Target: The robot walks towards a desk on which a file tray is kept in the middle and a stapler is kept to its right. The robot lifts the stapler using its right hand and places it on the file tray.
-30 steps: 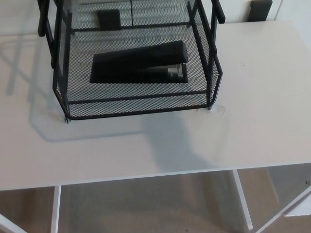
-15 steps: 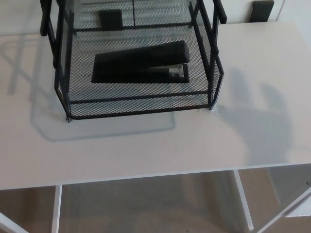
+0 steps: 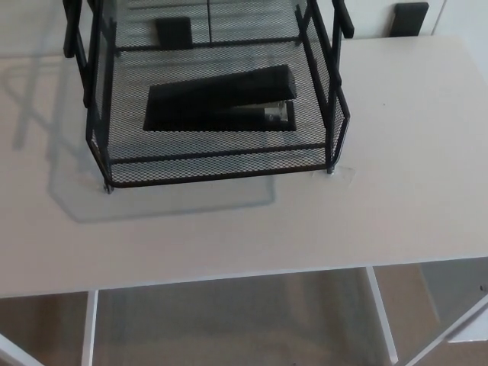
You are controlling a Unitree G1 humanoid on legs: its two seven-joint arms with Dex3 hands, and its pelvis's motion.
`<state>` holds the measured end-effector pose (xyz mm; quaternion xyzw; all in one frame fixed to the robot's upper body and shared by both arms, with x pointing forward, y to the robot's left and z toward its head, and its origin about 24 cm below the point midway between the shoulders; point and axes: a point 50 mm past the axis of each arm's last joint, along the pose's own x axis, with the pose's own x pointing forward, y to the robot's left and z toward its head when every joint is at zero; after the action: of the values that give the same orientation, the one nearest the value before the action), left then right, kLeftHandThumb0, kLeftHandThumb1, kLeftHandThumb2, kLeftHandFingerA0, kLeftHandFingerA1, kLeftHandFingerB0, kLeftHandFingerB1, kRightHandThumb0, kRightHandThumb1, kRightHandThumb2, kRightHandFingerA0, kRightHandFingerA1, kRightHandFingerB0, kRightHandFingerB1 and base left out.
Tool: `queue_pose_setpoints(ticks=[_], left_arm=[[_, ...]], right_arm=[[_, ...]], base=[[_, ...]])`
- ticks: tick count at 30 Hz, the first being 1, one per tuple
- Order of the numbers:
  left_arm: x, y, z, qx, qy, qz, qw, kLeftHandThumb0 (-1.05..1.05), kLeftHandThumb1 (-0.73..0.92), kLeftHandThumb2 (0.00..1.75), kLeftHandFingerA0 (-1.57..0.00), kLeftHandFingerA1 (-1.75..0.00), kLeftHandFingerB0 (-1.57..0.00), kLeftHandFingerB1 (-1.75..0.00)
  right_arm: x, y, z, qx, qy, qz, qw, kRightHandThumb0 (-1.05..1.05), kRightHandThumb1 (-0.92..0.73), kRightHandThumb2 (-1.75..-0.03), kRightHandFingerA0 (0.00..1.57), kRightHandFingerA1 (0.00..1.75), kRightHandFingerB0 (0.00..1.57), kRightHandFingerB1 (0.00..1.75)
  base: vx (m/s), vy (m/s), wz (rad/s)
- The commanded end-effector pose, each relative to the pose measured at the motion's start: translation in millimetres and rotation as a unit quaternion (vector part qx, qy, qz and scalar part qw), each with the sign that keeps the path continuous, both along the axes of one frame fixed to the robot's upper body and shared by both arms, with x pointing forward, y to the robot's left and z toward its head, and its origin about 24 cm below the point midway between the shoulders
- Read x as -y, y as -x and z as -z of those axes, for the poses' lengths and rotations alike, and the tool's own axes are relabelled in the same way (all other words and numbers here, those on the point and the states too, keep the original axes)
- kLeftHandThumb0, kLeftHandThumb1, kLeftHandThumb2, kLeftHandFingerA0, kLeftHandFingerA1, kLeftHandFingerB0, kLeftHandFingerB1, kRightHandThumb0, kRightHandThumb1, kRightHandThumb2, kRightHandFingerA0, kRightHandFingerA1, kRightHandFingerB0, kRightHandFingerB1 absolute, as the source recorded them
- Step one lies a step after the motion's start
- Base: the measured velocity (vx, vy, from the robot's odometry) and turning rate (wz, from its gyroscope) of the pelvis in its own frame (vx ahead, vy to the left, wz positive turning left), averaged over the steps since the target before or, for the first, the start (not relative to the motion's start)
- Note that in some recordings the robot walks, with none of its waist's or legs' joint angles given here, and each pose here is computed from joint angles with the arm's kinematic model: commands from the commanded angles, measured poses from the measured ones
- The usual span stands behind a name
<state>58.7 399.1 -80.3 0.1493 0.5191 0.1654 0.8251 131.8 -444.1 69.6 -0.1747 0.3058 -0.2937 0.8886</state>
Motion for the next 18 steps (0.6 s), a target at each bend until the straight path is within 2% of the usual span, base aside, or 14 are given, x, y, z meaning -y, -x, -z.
queue_pose_setpoints(ticks=[1, 2, 3, 4, 7, 9, 11, 12, 13, 14, 15, 16, 17, 18], left_arm=[[-16, 10, -12, 0.01, -0.025, -0.027, 0.999, -0.56, 0.71, 0.62, -0.56, -0.44, -0.39, -0.37], [-16, 10, -12, 0.013, -0.022, -0.034, 0.999, -0.56, 0.71, 0.62, -0.57, -0.45, -0.39, -0.38], [-16, 10, -12, 0.016, -0.021, -0.035, 0.999, -0.56, 0.71, 0.62, -0.57, -0.45, -0.39, -0.38], [-15, 10, -12, 0.021, -0.019, -0.039, 0.999, -0.52, 0.72, 0.62, -0.56, -0.45, -0.37, -0.38], [-15, 15, -11, 0.024, -0.014, -0.046, 0.999, -0.53, 0.72, 0.62, -0.58, -0.45, -0.37, -0.38], [-15, 14, -11, 0.02, -0.015, -0.041, 0.999, -0.55, 0.71, 0.62, -0.57, -0.44, -0.37, -0.37], [-15, 14, -11, 0.02, -0.016, -0.044, 0.999, -0.55, 0.7, 0.62, -0.59, -0.45, -0.37, -0.37], [-15, 16, -11, 0.022, -0.014, -0.045, 0.999, -0.56, 0.7, 0.62, -0.58, -0.45, -0.36, -0.37], [-15, 16, -11, 0.026, -0.01, -0.051, 0.998, -0.54, 0.7, 0.61, -0.58, -0.45, -0.36, -0.37], [-15, 16, -10, 0.023, -0.01, -0.053, 0.998, -0.53, 0.71, 0.62, -0.57, -0.45, -0.37, -0.37], [-15, 16, -10, 0.023, -0.009, -0.05, 0.998, -0.53, 0.71, 0.61, -0.57, -0.45, -0.37, -0.37], [-15, 17, -10, 0.024, -0.009, -0.05, 0.998, -0.53, 0.71, 0.61, -0.57, -0.45, -0.37, -0.37], [-15, 16, -11, 0.025, -0.009, -0.051, 0.998, -0.54, 0.71, 0.61, -0.58, -0.45, -0.36, -0.37], [-15, 15, -11, 0.025, -0.008, -0.053, 0.998, -0.55, 0.7, 0.61, -0.56, -0.44, -0.35, -0.36]], right_arm=[[-17, 98, 79, -0.094, -0.087, 0.188, 0.974, -0.82, -0.51, -0.89, 0.9, 0.91, 0.04, 0.36], [-19, 99, 80, -0.088, -0.095, 0.188, 0.974, -0.79, -0.48, -0.85, 0.52, 0.73, 0.06, 0.4], [-21, 98, 79, -0.069, -0.105, 0.198, 0.972, -0.79, -0.48, -0.85, 0.52, 0.73, 0.06, 0.4], [-21, 98, 80, -0.052, -0.121, 0.204, 0.97, -0.7, -0.45, -0.84, 0.17, 0.49, 0.03, 0.38], [-23, 101, 85, 0.002, -0.177, 0.231, 0.957, -0.66, -0.43, -0.77, 0.16, 0.45, 0.08, 0.43], [-24, 100, 89, 0.018, -0.2, 0.257, 0.945, -0.61, -0.41, -0.74, 0.24, 0.5, 0.11, 0.44], [-25, 97, 90, 0.01, -0.192, 0.228, 0.955, -0.6, -0.46, -0.74, 0.11, 0.46, 0.1, 0.42], [-25, 98, 93, 0.007, -0.198, 0.208, 0.958, -0.35, -0.42, -0.96, 0.0, 0.51, 0.0, 0.49], [-23, 98, 94, 0.015, -0.206, 0.206, 0.956, -0.35, -0.4, -0.95, 0.0, 0.51, 0.0, 0.49], [-24, 98, 93, 0.014, -0.209, 0.206, 0.956, -0.36, -0.37, -0.93, 0.0, 0.52, 0.0, 0.49], [-24, 98, 93, 0.009, -0.203, 0.2, 0.958, -0.64, -0.44, -0.74, 0.04, 0.41, 0.06, 0.4], [-24, 98, 93, 0.009, -0.203, 0.199, 0.959, -0.64, -0.44, -0.74, 0.04, 0.41, 0.06, 0.4], [-25, 97, 93, 0.009, -0.199, 0.201, 0.959, -0.36, -0.34, -0.92, 0.0, 0.52, 0.0, 0.49], [-27, 93, 91, 0.019, -0.197, 0.209, 0.958, -0.66, -0.43, -0.76, 0.1, 0.49, 0.08, 0.42]], base=[[0.0, 0.0, 0.0], [0.0, 0.0, 0.0], [0.0, 0.0, 0.0], [0.0, 0.0, 0.0], [0.0, 0.0, 0.0], [0.0, 0.0, 0.0], [0.0, 0.0, 0.0], [0.0, 0.0, 0.0], [0.0, 0.0, 0.0], [0.0, 0.0, 0.0], [0.0, 0.0, 0.0], [0.0, 0.0, 0.0], [0.0, 0.0, 0.0], [0.0, 0.0, 0.0]])
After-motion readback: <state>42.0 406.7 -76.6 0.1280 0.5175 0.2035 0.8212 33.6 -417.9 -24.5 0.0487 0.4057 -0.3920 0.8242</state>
